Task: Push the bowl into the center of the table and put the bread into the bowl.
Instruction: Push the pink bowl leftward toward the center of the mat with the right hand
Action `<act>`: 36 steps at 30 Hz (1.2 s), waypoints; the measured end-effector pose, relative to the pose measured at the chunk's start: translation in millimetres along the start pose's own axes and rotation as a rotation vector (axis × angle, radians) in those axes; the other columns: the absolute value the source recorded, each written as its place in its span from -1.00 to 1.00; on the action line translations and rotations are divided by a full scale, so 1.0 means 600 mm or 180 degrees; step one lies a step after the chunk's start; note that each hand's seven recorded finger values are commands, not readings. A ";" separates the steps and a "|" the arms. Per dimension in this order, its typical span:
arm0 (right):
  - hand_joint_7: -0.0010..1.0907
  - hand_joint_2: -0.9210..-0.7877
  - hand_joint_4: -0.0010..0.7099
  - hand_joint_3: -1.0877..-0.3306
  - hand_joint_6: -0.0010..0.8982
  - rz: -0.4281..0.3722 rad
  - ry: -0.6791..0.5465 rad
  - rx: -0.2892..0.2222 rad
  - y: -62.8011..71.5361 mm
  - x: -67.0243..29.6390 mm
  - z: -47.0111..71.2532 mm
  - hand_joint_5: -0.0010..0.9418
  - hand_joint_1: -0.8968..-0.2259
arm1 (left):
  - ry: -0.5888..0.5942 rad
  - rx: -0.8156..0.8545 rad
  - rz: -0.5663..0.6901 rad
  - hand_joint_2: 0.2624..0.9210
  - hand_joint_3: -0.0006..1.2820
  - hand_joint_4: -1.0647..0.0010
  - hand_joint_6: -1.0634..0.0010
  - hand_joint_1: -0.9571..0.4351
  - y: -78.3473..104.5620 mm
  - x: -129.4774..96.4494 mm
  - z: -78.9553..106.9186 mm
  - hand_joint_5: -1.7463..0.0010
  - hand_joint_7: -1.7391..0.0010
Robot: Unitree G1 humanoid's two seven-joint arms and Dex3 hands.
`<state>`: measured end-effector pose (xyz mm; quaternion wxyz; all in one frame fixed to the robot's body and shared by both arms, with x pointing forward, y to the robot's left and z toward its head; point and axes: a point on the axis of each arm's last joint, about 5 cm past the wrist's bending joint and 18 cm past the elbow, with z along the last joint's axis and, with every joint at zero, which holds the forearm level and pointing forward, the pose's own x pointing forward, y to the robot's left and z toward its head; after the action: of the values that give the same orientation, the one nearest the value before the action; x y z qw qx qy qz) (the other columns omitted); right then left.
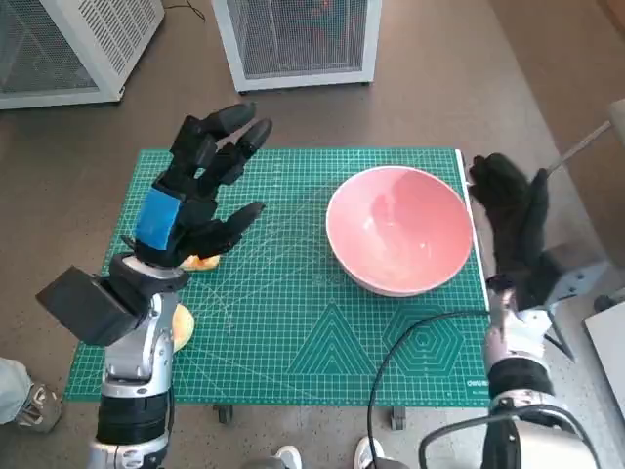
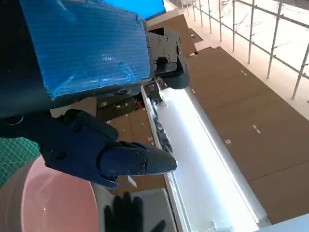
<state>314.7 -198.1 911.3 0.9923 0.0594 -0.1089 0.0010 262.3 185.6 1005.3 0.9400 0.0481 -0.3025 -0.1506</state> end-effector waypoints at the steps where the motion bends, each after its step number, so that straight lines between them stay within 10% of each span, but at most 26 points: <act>1: -0.99 -1.00 -0.38 0.07 -0.26 -0.0005 0.0039 0.0028 0.004 0.000 -0.002 -1.00 0.03 | 0.0002 0.0002 0.0000 1.00 -0.48 0.21 0.89 -0.38 0.000 -0.001 0.000 0.97 0.12; 20: -0.98 -1.00 -0.39 0.12 -0.24 0.0161 0.0677 0.0324 0.069 -0.003 -0.035 -0.99 -0.01 | 0.0043 0.0027 0.0014 1.00 -0.49 0.19 0.88 -0.37 0.005 -0.011 0.002 0.97 0.14; 36: -0.99 -1.00 -0.44 0.12 -0.26 0.0362 0.0631 0.0451 0.113 0.024 -0.013 -1.00 -0.05 | 0.0061 0.0061 0.0112 1.00 -0.49 0.18 0.86 -0.39 0.008 -0.024 0.007 0.97 0.17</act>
<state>329.5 -130.3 914.8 0.9898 0.1226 -0.0132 0.0708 249.9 194.8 1001.6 0.9448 0.0532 -0.2957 -0.1307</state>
